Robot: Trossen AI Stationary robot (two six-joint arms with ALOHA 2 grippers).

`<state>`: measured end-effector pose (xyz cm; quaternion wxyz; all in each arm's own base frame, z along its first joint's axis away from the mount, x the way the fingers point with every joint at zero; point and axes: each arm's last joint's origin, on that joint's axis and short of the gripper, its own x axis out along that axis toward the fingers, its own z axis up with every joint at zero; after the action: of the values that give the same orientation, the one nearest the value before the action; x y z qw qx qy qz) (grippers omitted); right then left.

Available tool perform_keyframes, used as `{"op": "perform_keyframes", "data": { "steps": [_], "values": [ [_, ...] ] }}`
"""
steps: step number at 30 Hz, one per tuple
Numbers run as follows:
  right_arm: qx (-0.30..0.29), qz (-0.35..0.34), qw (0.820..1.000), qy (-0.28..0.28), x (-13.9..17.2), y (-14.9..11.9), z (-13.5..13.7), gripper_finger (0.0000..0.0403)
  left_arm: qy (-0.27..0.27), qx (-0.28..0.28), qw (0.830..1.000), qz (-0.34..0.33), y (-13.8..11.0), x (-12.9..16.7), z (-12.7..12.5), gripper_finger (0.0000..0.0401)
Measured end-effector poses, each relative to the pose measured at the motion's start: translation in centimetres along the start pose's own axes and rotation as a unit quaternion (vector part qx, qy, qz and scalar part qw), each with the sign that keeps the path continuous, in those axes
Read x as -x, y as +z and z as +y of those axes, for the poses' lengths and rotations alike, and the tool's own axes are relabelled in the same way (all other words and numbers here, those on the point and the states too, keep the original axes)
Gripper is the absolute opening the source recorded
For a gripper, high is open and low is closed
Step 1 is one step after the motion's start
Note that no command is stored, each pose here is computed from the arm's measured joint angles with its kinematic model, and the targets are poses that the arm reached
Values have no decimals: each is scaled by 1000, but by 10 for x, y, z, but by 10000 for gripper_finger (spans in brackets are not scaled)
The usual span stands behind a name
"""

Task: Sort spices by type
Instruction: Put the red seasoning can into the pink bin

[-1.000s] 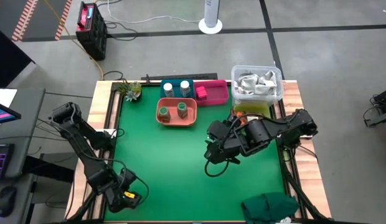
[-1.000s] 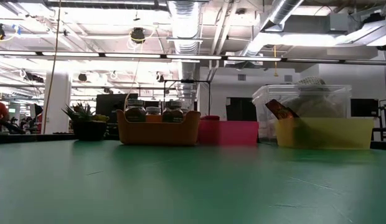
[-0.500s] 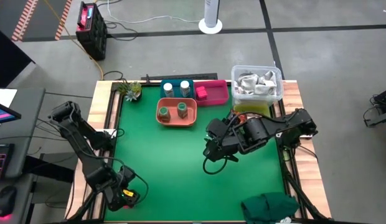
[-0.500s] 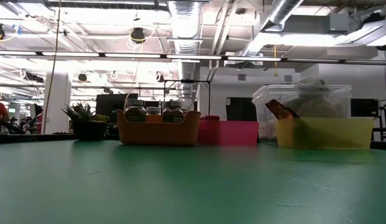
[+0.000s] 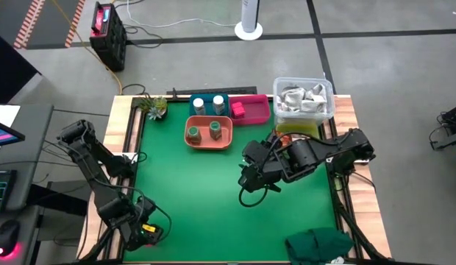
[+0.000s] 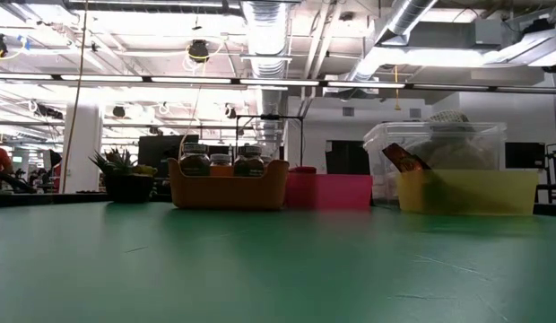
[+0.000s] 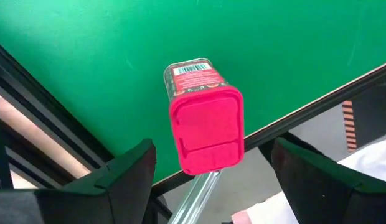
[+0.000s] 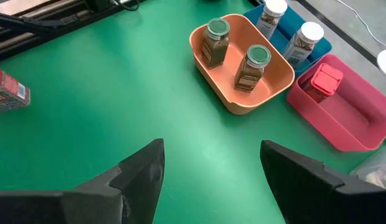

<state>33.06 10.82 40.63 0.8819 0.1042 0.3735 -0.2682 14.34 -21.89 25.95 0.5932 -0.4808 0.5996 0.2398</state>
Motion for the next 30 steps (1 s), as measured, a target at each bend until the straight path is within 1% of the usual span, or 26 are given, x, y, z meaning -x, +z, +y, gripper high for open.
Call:
{"op": "perform_keyframes", "data": {
  "steps": [4,9,17,24,30],
  "values": [
    [1,-4,1000,-4,0,0,0,291,5,-6,1000,-5,1,0,1,306],
    [5,-4,1000,-4,0,0,0,291,-4,-17,1000,-22,2,-1,1,311],
    [7,-8,1000,-3,0,1,1,291,-1,-14,1000,-10,1,-2,1,331],
    [8,-16,1000,-2,0,2,1,291,29,-14,999,-12,-1,-24,-5,345],
    [18,-16,1000,-3,0,2,1,292,48,-8,999,-17,-2,-40,-9,347]
  ]
}}
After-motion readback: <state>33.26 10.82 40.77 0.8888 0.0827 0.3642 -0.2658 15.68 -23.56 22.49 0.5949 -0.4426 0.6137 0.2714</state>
